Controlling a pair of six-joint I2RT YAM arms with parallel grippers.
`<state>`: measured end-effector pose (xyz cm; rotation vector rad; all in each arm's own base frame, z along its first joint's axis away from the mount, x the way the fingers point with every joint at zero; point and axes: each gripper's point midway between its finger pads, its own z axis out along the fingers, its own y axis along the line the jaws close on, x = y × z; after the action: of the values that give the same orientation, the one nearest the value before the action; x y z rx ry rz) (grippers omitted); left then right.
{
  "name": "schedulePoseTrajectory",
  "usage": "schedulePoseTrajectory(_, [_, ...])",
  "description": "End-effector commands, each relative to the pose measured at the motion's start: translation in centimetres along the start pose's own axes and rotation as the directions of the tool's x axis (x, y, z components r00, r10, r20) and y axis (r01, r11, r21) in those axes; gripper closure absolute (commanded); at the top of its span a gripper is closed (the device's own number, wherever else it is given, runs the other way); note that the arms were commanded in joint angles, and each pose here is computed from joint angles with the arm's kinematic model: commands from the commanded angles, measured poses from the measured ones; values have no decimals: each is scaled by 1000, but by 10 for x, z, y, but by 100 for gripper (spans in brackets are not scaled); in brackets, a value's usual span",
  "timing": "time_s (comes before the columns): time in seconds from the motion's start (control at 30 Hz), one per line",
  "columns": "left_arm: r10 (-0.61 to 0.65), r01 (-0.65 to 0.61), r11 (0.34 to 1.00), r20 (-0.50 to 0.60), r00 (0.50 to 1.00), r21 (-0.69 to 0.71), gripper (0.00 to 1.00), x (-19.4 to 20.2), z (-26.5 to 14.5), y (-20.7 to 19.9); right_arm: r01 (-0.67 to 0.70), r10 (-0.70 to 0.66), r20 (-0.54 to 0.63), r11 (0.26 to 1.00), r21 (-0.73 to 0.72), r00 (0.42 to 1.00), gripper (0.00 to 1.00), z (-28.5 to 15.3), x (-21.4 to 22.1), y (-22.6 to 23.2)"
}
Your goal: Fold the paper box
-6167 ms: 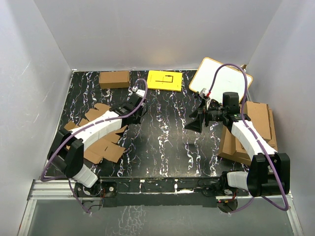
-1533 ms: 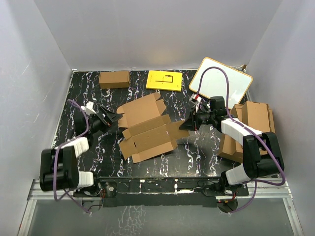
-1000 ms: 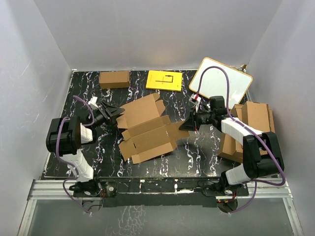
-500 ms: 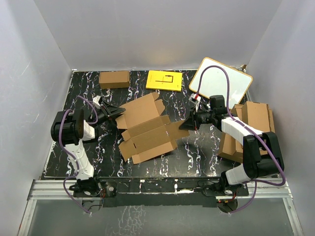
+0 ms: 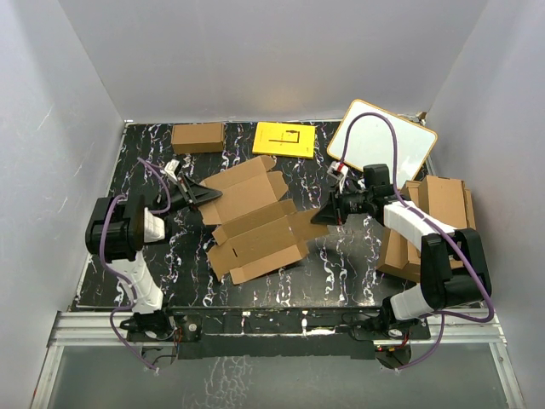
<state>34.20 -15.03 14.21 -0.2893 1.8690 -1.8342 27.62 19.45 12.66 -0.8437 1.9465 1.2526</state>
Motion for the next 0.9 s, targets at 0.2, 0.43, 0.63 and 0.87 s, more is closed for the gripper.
schedulePoseTrajectory(0.2, [227,-228,973,-58,972,-20,74,3,-2,-32,119,-121,40,992,46,992,92,-8,-30,-11])
schedulePoseTrajectory(0.43, [284,-285,958,-73,956,-13,74,5,-4,-41,113,-115,37,992,51,993,92,-9,-28,-14])
schedulePoseTrajectory(0.63, [341,-343,939,-54,938,-18,100,4,-6,-49,111,-112,30,993,46,993,92,-8,-26,-14])
schedulePoseTrajectory(0.87, [519,-513,847,6,855,-140,100,8,-8,-63,129,-130,13,989,72,991,92,-10,-26,-19])
